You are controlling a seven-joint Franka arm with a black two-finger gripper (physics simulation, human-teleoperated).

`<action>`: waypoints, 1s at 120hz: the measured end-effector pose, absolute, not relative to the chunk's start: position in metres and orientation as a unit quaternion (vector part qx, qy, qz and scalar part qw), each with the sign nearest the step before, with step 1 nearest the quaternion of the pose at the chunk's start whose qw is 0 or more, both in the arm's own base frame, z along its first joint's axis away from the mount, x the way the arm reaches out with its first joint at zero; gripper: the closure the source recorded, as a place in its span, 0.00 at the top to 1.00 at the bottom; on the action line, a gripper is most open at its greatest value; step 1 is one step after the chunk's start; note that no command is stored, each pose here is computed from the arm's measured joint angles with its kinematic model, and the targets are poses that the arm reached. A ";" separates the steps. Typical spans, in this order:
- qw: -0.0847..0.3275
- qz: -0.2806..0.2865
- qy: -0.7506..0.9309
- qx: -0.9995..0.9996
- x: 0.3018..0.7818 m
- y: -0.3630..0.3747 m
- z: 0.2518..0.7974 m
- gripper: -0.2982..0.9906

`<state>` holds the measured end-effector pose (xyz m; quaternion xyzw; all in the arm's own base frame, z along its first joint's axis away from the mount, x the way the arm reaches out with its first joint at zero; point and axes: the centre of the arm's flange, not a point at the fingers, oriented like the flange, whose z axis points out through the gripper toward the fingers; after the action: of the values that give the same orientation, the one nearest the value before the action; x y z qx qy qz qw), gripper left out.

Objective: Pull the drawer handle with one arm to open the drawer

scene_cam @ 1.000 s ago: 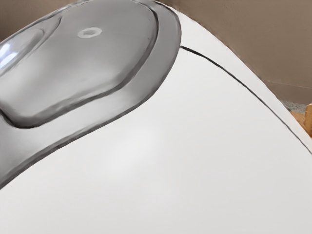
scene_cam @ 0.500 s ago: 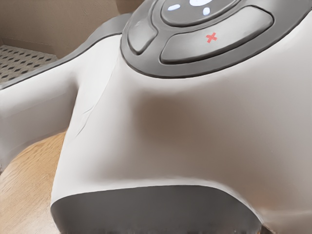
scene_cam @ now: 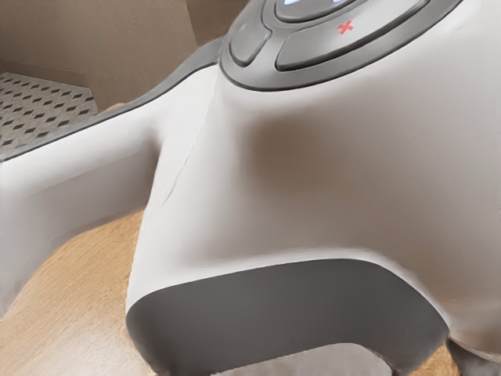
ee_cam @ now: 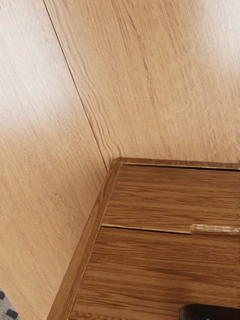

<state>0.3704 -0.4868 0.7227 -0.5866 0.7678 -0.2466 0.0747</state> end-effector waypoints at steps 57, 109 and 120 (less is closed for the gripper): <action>0.053 -0.249 0.742 -0.620 0.426 -0.501 0.685 0.77; 0.048 -0.260 0.733 -0.626 0.432 -0.505 0.688 0.77; 0.047 -0.263 0.732 -0.627 0.433 -0.506 0.689 0.77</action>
<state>0.4328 -0.5056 0.6892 -0.6270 0.7318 -0.2627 0.0469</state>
